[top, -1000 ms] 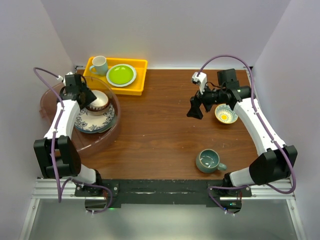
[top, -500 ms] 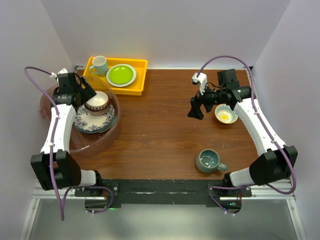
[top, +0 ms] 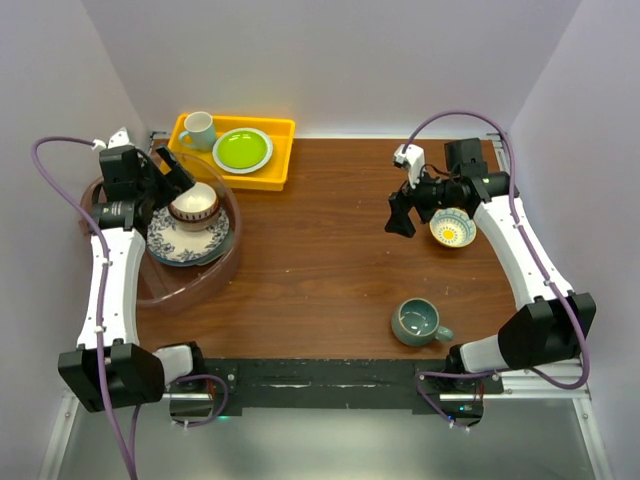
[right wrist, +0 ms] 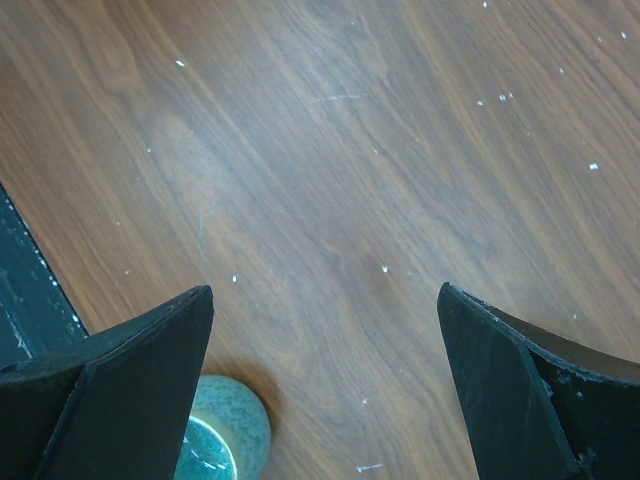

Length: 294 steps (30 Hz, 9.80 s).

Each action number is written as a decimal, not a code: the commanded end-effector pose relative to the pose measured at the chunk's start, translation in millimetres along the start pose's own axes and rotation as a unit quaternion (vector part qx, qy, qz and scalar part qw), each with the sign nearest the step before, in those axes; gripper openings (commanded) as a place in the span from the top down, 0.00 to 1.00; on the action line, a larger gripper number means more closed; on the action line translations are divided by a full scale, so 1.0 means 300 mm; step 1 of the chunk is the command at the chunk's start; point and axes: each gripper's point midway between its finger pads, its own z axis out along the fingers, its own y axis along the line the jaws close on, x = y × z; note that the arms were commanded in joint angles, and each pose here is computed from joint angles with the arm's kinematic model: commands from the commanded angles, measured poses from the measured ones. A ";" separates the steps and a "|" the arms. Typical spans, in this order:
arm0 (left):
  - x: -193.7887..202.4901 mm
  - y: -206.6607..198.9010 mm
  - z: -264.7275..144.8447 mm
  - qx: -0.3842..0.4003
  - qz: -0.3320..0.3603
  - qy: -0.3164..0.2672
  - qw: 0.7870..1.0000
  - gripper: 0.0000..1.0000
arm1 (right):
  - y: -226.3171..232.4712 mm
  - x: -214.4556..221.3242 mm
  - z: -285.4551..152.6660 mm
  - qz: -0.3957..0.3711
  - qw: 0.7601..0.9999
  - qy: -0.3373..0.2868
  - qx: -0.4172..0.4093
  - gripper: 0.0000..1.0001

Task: Place the mixed dishes into the plastic bin
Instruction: Place the bowl in the plastic bin, then pick up the bowl from the center of the board, then place the bowl in the plastic bin.

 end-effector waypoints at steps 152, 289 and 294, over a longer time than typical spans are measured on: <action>0.512 -0.727 -0.161 0.329 0.011 0.195 0.924 0.00 | 0.092 0.183 0.191 -0.202 0.975 0.094 0.009 1.00; -0.033 -0.147 -0.111 0.019 0.006 -0.044 0.999 1.00 | 0.114 -0.087 -0.013 -0.070 0.996 -0.048 -0.021 0.09; -0.050 -0.106 -0.093 0.007 0.000 -0.048 0.999 1.00 | 0.107 -0.075 -0.007 -0.066 0.997 -0.045 -0.019 0.09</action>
